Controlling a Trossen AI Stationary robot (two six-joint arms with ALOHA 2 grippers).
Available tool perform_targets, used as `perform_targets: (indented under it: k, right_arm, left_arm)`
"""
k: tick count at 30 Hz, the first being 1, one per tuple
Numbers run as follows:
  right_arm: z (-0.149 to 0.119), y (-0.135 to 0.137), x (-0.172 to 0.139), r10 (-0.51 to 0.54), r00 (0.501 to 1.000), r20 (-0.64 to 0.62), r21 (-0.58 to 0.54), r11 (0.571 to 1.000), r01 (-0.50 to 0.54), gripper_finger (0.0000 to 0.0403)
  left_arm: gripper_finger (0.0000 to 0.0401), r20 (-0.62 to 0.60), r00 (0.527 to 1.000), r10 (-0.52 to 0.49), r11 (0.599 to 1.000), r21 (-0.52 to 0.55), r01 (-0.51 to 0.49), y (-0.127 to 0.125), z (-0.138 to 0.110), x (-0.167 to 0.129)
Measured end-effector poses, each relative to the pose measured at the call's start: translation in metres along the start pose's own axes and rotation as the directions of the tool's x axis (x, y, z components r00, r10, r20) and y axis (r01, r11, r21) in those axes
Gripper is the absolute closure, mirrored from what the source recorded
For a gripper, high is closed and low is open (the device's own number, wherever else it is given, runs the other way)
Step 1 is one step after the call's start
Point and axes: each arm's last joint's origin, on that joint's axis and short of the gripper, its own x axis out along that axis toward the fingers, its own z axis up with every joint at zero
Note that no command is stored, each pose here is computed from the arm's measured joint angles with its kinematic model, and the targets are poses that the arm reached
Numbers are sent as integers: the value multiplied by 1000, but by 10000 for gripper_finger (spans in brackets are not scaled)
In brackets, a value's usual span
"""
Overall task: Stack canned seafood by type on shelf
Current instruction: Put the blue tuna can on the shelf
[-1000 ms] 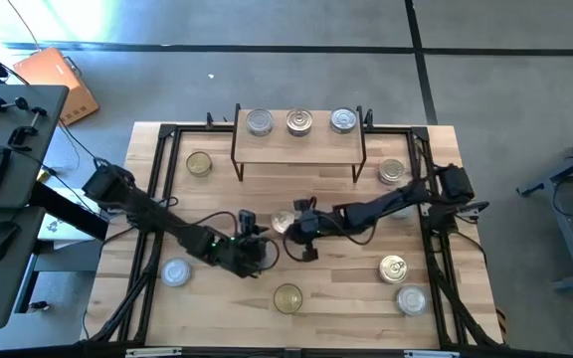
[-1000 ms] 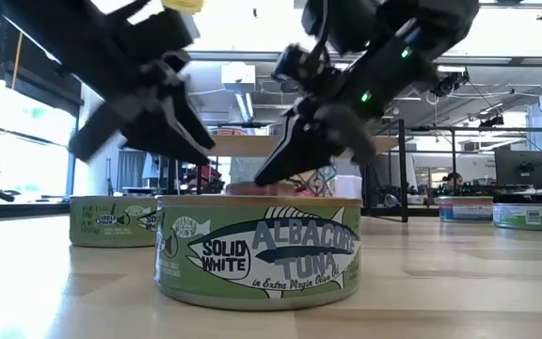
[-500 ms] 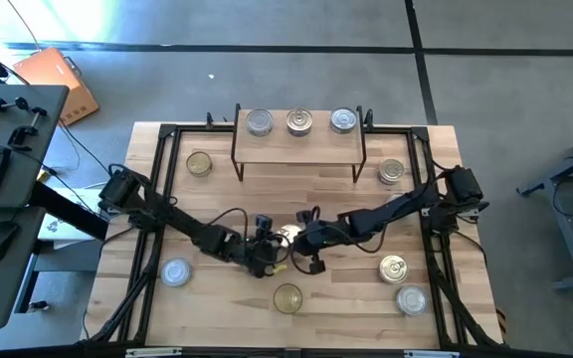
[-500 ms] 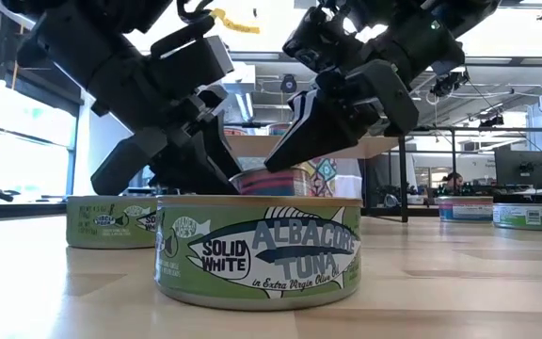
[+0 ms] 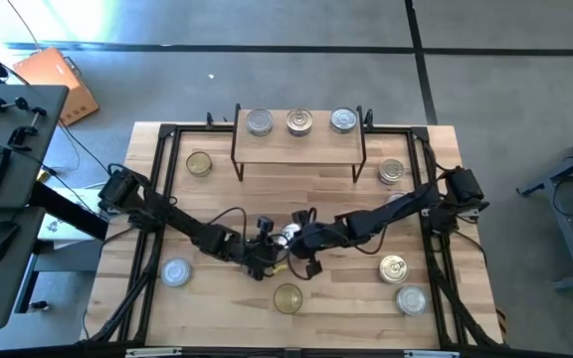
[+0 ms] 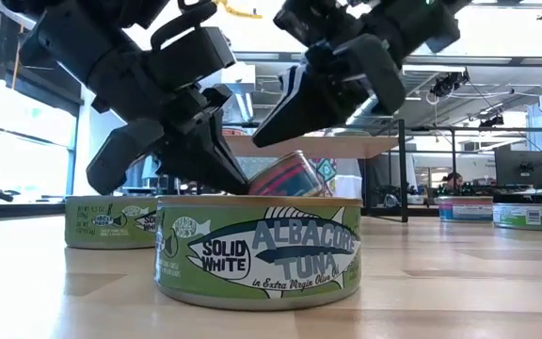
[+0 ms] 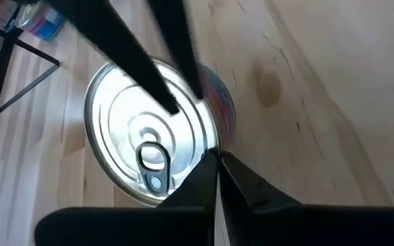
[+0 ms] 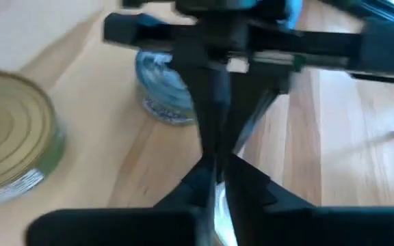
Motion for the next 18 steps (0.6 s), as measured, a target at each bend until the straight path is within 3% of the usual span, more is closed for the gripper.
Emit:
perform_targets:
  k: [6,11,18]
  right_arm:
    - [7,2,-6,33,991,-130,-80,996,-44,287]
    - [5,11,-11,61,972,-225,-271,955,-123,214]
    - [-1,17,-10,-90,961,-261,-391,920,-20,175]
  left_arm:
    - [401,29,1000,-1,1000,-28,1,7,6,-10]
    - [401,53,999,-4,999,-43,6,14,10,-18]
    - [401,43,999,2,997,-73,1,20,9,-15]
